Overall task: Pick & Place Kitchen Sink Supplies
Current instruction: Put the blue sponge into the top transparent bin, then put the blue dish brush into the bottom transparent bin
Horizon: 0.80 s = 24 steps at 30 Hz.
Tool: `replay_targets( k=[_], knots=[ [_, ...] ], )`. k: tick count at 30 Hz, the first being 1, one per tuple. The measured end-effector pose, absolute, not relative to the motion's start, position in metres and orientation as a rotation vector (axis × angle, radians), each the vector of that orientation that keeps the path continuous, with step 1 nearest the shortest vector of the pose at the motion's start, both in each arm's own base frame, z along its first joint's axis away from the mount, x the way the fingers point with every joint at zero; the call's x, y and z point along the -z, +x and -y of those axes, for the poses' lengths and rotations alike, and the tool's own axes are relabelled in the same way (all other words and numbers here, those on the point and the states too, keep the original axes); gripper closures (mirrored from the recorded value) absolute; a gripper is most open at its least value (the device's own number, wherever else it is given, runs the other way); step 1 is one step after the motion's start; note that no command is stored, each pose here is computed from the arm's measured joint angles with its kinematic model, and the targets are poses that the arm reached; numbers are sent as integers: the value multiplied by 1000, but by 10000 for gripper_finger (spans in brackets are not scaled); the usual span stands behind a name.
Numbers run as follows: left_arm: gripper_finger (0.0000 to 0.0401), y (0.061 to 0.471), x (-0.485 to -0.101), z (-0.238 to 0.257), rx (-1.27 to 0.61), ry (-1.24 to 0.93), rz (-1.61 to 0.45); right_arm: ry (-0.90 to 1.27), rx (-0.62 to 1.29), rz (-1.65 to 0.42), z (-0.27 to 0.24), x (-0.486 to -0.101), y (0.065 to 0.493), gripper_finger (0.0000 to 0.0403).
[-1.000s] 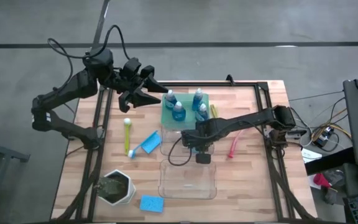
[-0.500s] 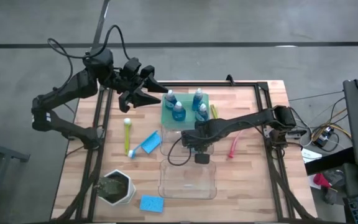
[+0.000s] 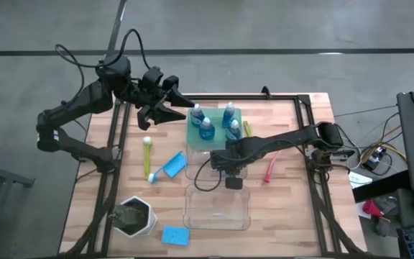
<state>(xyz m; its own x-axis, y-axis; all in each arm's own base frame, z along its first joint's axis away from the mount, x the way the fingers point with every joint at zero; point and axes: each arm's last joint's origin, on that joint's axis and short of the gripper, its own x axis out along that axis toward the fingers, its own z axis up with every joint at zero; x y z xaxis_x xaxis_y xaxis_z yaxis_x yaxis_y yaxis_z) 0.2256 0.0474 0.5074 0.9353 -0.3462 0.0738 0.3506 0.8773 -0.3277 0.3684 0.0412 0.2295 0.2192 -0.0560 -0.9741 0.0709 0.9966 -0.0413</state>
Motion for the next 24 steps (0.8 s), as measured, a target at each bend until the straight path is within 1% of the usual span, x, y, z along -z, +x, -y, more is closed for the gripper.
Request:
replay_targets(
  k=[4,7,17,24],
  knots=[
    [151,226,-507,-47,363,-344,13,12,85,-1346,-41,-231,368,369],
    [151,226,-507,-47,363,-341,14,15,85,-1340,-41,-233,367,361],
    [151,226,-507,-47,358,-337,16,10,81,-1352,-41,-233,365,302],
    [151,226,-507,-47,359,-333,16,15,82,-1342,-41,-236,364,277]
  ],
)
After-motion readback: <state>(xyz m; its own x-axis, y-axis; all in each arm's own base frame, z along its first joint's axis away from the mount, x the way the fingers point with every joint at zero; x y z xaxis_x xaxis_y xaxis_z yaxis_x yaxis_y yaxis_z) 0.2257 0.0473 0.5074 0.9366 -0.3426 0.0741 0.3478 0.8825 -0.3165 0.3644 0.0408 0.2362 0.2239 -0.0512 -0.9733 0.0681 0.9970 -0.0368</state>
